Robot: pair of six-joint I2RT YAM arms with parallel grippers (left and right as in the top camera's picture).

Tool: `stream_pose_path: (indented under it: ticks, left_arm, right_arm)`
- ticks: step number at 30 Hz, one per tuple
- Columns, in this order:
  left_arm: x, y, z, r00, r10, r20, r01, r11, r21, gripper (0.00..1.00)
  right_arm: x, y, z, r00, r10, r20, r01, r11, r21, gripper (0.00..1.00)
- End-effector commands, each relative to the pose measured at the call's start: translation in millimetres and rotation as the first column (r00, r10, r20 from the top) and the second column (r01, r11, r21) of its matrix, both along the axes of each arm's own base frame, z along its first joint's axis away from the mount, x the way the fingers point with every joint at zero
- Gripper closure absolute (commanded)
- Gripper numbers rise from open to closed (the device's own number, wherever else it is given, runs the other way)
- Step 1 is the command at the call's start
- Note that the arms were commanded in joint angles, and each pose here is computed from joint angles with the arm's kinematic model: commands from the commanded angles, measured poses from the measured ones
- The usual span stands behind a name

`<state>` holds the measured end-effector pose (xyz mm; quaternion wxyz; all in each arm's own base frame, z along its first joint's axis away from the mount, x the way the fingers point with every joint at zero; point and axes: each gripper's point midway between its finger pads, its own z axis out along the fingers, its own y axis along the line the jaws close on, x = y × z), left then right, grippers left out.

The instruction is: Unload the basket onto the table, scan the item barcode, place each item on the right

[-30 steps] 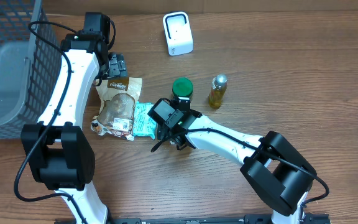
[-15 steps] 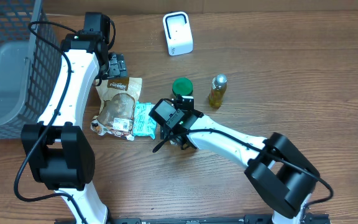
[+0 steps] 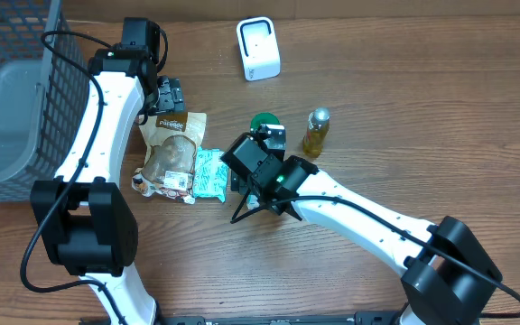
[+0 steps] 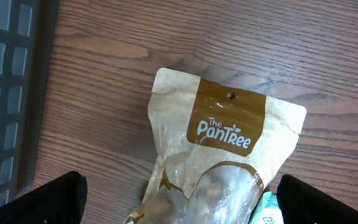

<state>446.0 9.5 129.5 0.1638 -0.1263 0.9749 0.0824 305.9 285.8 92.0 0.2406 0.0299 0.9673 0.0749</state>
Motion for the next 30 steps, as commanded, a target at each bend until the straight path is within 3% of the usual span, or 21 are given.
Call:
stream_pose_path:
  ticks: [1, 19, 24, 30]
  left_arm:
    - [3, 1, 7, 1.0, 0.002, 0.019, -0.002, 1.0, 0.018, 0.0]
    - [3, 1, 7, 1.0, 0.002, 0.019, -0.002, 1.0, 0.018, 0.01]
    - [3, 1, 7, 1.0, 0.002, 0.019, -0.002, 1.0, 0.018, 0.01]
    - [3, 1, 7, 1.0, 0.002, 0.019, -0.002, 1.0, 0.018, 0.0]
  right_arm:
    - [11, -2, 23, 0.999, -0.009, 0.052, 0.007, 1.0, 0.024, 0.16]
    - [11, -9, 17, 1.0, -0.018, 0.001, 0.018, 0.999, 0.038, 0.15]
    - [11, -9, 17, 1.0, -0.017, 0.0, 0.017, 0.999, 0.039, 0.01]
    - [11, -9, 17, 1.0, -0.018, 0.001, 0.018, 0.999, 0.038, 0.0]
